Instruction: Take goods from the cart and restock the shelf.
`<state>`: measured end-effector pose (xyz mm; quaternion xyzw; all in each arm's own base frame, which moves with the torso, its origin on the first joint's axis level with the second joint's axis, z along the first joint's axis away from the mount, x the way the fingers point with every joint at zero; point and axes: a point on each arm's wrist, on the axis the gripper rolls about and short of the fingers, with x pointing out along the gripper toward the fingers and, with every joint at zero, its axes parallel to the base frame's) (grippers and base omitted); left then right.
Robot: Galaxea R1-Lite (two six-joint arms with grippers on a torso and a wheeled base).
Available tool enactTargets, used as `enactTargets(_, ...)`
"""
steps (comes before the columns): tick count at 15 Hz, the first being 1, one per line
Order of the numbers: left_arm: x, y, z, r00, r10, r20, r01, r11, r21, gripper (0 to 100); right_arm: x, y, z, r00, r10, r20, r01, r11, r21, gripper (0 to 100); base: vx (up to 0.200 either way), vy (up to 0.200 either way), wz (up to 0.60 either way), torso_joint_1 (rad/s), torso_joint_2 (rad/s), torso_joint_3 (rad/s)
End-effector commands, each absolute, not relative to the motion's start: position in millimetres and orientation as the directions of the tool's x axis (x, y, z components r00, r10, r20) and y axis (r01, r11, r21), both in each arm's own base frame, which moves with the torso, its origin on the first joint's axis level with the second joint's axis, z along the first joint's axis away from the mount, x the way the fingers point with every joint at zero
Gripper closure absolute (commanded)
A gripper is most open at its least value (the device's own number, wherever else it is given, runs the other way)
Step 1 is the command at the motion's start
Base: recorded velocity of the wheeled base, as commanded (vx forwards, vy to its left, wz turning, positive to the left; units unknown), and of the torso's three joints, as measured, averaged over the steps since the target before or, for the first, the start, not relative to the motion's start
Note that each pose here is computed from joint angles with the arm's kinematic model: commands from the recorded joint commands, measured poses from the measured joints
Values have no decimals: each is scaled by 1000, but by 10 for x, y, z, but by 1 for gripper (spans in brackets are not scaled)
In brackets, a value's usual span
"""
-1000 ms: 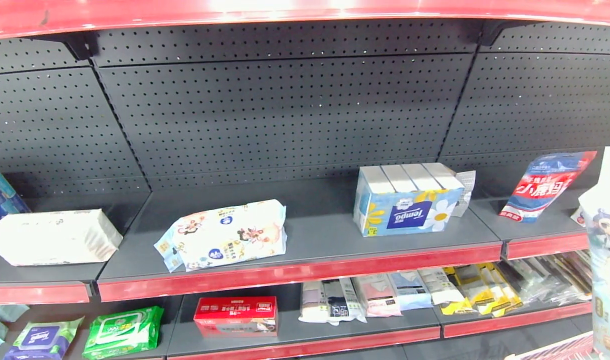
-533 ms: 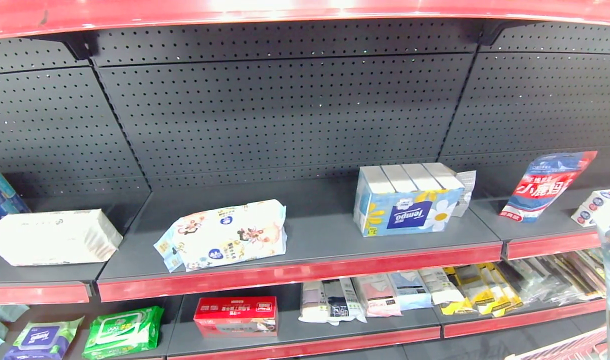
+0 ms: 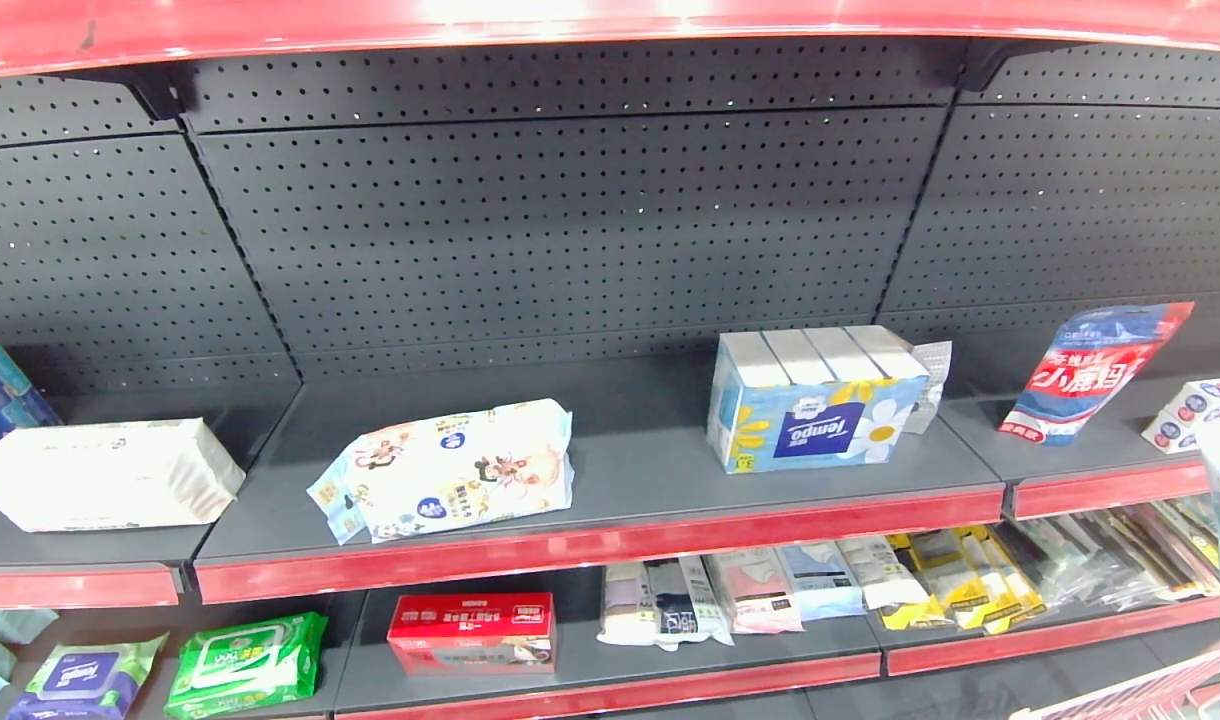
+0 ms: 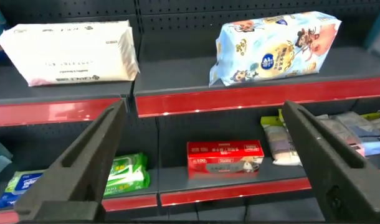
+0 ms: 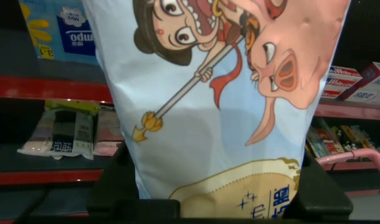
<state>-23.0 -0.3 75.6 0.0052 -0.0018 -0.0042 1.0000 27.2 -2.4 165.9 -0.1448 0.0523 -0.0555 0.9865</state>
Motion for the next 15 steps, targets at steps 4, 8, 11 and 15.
enactTargets(4, -228, -3, 755, 1000, -8, 0, 8, 1000, 9, 0, 272, -23, 1637, 988, -120, -93, 87, 951, -295, 100, 0, 0, 0, 0, 0, 0)
enactTargets(8, -228, -3, 756, 1000, -9, 2, 9, 1000, 12, 0, 266, -22, 1607, 989, -114, -99, 78, 949, -306, 100, 0, 0, 0, 0, 0, 0)
enactTargets(11, -228, -4, 756, 1000, -11, 2, 11, 1000, 12, 0, 268, -21, 1567, 987, -112, -113, 72, 947, -314, 100, 0, 0, 0, 0, 0, 0)
enactTargets(15, -228, -4, 756, 1000, -11, 2, 11, 1000, 14, 0, 257, -23, 1507, 985, -115, -125, 69, 942, -327, 100, 0, 0, 0, 0, 0, 0)
